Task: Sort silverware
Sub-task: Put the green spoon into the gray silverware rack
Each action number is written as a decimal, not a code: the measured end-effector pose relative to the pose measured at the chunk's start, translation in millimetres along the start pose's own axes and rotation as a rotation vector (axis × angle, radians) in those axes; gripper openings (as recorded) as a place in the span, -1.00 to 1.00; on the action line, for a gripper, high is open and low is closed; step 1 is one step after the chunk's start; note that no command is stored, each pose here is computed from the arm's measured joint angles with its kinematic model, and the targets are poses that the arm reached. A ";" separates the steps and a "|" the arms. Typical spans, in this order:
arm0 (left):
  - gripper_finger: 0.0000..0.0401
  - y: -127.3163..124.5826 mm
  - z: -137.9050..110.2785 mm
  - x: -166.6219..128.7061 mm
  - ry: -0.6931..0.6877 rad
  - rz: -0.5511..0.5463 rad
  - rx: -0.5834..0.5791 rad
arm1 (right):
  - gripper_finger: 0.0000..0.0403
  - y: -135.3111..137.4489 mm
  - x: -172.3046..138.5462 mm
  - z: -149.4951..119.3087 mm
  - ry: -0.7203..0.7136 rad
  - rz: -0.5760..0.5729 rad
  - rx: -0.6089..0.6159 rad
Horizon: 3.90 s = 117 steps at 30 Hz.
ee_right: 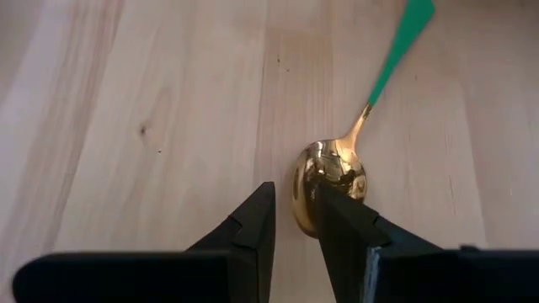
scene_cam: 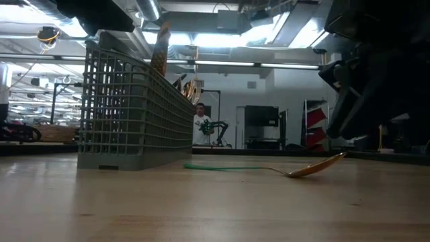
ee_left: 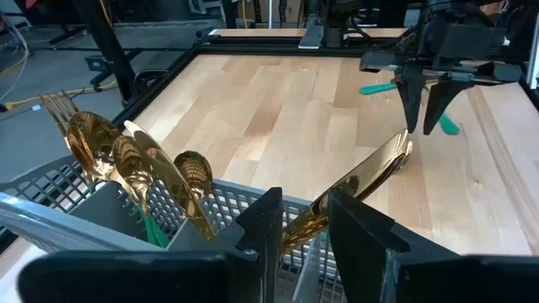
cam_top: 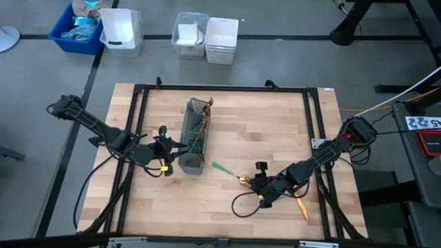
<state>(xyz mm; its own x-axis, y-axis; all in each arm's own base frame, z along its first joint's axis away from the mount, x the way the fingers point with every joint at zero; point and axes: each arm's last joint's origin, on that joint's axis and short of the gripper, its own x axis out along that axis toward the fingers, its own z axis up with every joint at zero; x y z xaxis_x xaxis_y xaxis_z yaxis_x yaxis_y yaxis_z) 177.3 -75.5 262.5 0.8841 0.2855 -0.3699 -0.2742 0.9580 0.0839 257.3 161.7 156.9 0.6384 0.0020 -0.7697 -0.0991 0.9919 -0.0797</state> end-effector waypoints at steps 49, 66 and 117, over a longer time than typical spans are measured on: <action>-0.56 1.9 -6.0 -0.2 0.049 0.016 -0.010 | -0.95 3.5 37.5 -16.7 0.048 -0.193 -0.420; -0.56 23.4 11.1 -27.4 -0.086 -0.020 -0.132 | -0.97 -11.6 15.4 69.4 -0.096 -0.170 -0.009; -0.56 54.5 -13.0 -27.9 0.117 0.221 0.001 | -0.97 -242.7 -64.6 209.2 -0.116 0.424 0.859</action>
<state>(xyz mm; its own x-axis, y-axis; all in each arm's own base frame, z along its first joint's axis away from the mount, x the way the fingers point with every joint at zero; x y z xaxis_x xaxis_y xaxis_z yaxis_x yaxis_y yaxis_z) 132.7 -31.6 265.4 0.7530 0.4829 -0.4469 -0.4555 0.8727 0.1755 399.9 -52.6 358.5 0.7539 0.3487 -0.5568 0.2243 0.6600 0.7170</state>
